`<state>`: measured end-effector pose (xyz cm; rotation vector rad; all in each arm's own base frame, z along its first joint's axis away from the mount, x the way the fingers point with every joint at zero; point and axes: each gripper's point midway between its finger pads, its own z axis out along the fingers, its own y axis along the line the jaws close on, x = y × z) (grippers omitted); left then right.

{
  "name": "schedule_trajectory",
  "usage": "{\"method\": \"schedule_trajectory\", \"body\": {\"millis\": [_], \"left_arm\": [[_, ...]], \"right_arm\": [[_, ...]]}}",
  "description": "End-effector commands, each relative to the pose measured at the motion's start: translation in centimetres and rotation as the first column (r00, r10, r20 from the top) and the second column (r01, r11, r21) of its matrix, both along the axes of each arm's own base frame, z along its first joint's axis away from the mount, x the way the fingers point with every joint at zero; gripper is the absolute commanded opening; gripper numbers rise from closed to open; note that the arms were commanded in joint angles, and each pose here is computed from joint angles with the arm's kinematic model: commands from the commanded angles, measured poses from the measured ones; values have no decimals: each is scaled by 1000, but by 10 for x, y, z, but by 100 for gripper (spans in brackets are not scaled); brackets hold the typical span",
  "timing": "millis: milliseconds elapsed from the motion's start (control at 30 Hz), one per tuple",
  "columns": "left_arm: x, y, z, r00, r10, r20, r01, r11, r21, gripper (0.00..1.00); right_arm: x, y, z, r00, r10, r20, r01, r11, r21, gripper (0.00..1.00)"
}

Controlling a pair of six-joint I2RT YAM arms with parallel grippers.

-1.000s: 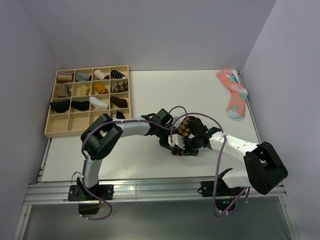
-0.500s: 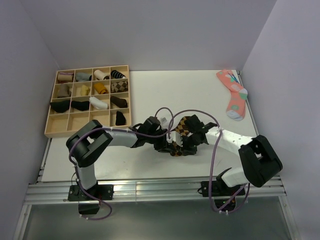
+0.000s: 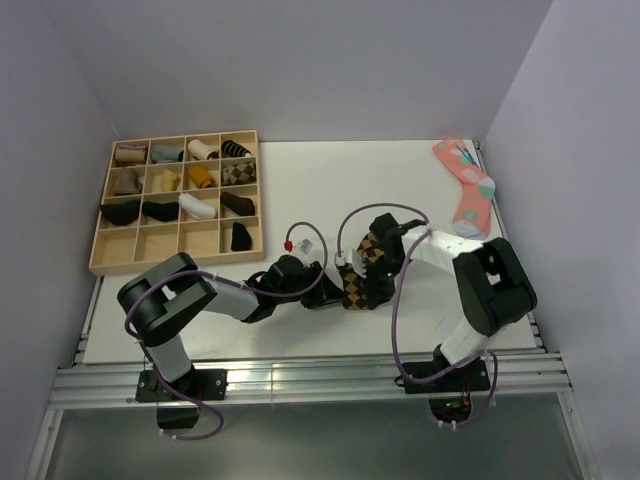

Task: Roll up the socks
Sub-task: Roll the sock at the center of the board.

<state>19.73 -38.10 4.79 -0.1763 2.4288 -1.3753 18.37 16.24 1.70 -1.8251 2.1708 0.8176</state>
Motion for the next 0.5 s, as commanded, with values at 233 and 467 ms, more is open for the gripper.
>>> {"method": "schedule_trajectory", "body": {"millis": [233,467], "left_arm": [[20,-4,49,892,62,448,-45,998,-49,41],[15,-9,66,724,-20,689,-4,999,33,43]], "right_arm": [[-8,-22,4,941,-47,-336,38,999,-36,6],[-7,-22,0,902,-71,-425,49,997,-64,6]]}}
